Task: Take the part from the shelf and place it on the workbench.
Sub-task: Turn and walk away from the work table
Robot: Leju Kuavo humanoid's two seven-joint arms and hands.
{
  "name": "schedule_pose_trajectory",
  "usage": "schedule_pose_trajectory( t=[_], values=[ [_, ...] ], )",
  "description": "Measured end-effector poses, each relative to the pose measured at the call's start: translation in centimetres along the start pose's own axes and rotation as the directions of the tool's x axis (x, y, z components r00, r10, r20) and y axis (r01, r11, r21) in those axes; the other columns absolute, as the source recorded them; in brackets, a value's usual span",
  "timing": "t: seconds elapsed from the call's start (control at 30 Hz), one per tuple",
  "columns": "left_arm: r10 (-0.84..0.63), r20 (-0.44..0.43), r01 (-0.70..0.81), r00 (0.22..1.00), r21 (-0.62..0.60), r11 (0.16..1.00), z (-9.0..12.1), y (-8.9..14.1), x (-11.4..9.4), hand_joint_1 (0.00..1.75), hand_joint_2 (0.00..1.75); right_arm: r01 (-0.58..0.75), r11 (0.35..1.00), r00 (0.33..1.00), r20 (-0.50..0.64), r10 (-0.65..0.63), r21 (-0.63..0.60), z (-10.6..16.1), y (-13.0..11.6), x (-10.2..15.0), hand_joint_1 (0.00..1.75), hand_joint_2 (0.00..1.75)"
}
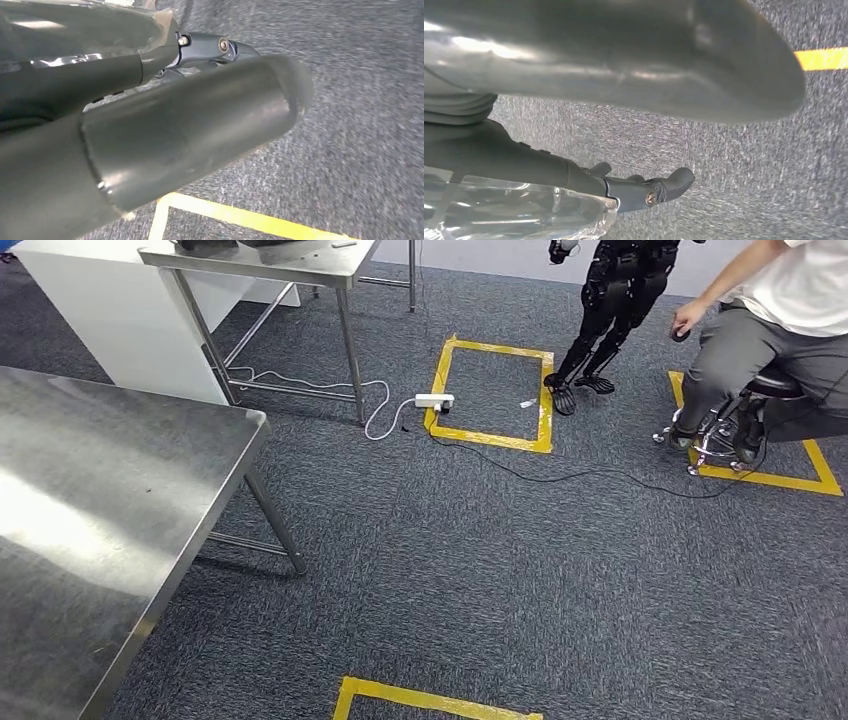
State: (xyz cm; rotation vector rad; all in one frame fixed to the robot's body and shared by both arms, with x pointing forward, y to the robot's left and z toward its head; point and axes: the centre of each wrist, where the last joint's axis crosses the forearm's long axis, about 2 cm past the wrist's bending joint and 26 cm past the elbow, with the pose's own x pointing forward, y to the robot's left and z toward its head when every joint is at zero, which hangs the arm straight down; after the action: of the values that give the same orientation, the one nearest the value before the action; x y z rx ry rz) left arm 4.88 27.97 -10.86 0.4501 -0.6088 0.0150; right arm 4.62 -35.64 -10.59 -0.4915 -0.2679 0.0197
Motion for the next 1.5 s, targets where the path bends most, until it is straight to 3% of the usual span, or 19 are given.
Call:
schedule_pose_trajectory(
  t=[0.1, 0.33, 0.43, 1.5],
  values=[
    [0.015, -0.054, -0.018, 0.998, -0.045, 0.999, -0.1, -0.1, 0.1, 0.0, 0.0, 0.0, 1.0, 1.0, 0.005, 0.0, 0.003, -0.1, -0.1, 0.2, 0.0, 0.0],
    [0.002, -0.296, -0.092, 0.955, -0.291, 0.952, 0.2, -0.8, 0.1, 0.0, 0.0, 0.007, 1.0, 1.0, 0.005, -0.007, 0.024, -0.2, -0.3, 0.2, 0.0, 0.0],
    [-0.029, -0.346, -0.098, 0.938, -0.343, 0.934, 0.3, -0.9, -0.1, 0.0, 0.0, 0.01, 1.0, 1.0, 0.0, -0.01, 0.028, -0.2, -0.3, 0.1, 0.0, 0.0],
    [-0.065, -0.364, -0.083, 0.929, -0.376, 0.923, 0.4, -1.3, 0.1, 0.0, 0.0, 0.012, 0.999, 1.0, -0.003, -0.012, 0.043, -0.2, -0.5, 0.1, 0.0, 0.0]
  ],
)
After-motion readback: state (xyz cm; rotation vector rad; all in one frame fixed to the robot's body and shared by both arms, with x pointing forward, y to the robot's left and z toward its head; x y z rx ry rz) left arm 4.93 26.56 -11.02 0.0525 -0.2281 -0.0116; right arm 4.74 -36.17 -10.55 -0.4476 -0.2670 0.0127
